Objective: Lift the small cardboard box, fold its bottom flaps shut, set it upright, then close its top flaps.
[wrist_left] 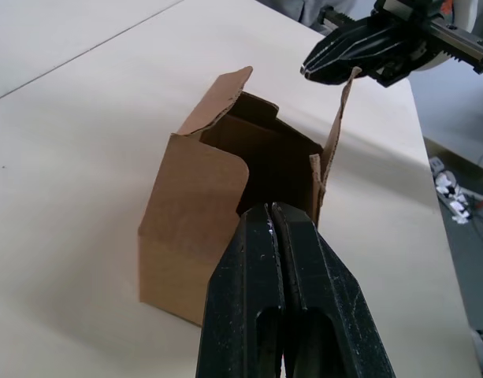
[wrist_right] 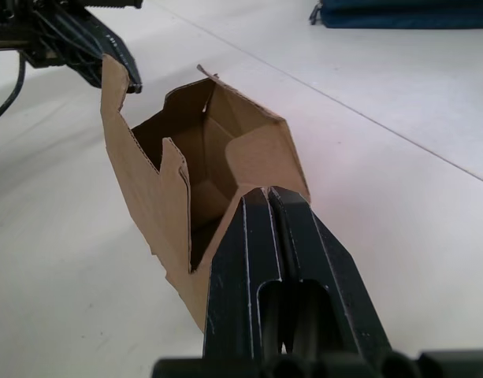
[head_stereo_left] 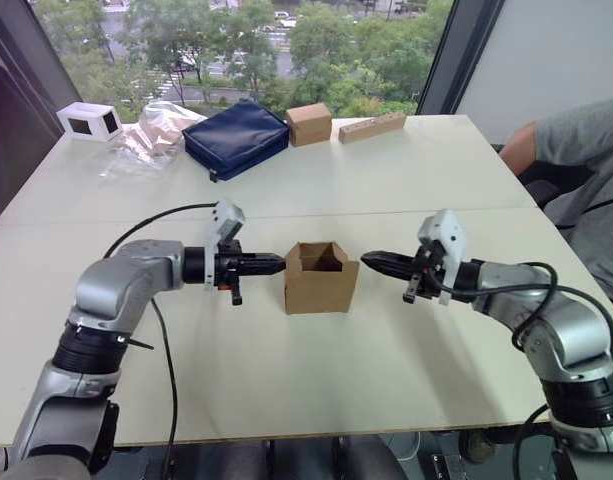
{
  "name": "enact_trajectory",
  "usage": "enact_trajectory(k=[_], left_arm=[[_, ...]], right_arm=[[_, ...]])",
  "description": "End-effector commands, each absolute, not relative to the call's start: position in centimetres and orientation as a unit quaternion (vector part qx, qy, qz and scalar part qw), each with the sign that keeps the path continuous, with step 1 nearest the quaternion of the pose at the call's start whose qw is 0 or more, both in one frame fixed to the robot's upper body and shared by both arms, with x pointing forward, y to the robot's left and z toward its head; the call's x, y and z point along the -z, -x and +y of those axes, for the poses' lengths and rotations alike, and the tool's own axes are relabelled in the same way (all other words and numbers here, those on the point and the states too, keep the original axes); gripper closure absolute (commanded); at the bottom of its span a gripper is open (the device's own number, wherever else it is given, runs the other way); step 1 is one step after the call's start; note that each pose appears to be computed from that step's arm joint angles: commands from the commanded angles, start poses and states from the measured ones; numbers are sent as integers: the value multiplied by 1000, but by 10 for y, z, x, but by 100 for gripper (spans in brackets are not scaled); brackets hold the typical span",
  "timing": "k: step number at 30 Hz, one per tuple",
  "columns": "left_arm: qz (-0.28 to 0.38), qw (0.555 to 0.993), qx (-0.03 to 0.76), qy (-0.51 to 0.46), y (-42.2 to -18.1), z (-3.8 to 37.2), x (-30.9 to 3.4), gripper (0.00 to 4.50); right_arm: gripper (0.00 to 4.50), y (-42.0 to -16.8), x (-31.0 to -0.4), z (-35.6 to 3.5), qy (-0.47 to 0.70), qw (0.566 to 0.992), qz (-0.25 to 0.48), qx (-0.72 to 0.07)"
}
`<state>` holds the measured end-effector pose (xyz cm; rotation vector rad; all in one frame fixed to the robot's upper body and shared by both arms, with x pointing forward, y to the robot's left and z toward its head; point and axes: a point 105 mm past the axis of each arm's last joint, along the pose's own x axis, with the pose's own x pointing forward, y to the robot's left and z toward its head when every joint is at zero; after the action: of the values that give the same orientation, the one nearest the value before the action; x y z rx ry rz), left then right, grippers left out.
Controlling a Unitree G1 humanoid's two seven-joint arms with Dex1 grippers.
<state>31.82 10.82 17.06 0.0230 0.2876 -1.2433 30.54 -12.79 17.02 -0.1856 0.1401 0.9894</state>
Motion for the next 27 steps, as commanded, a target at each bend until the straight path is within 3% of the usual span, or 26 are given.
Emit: enact_trajectory(k=[1, 15, 27], left_arm=[[117, 803, 583, -32, -324, 102, -173, 446], [130, 788, 589, -120, -325, 91, -140, 446], [124, 794, 581, -132, -336, 82, -140, 446]], right_arm=[[450, -312, -173, -119, 100, 868, 52, -485], [450, -326, -151, -108, 121, 852, 77, -504], [450, -325, -145, -107, 129, 849, 82, -506]])
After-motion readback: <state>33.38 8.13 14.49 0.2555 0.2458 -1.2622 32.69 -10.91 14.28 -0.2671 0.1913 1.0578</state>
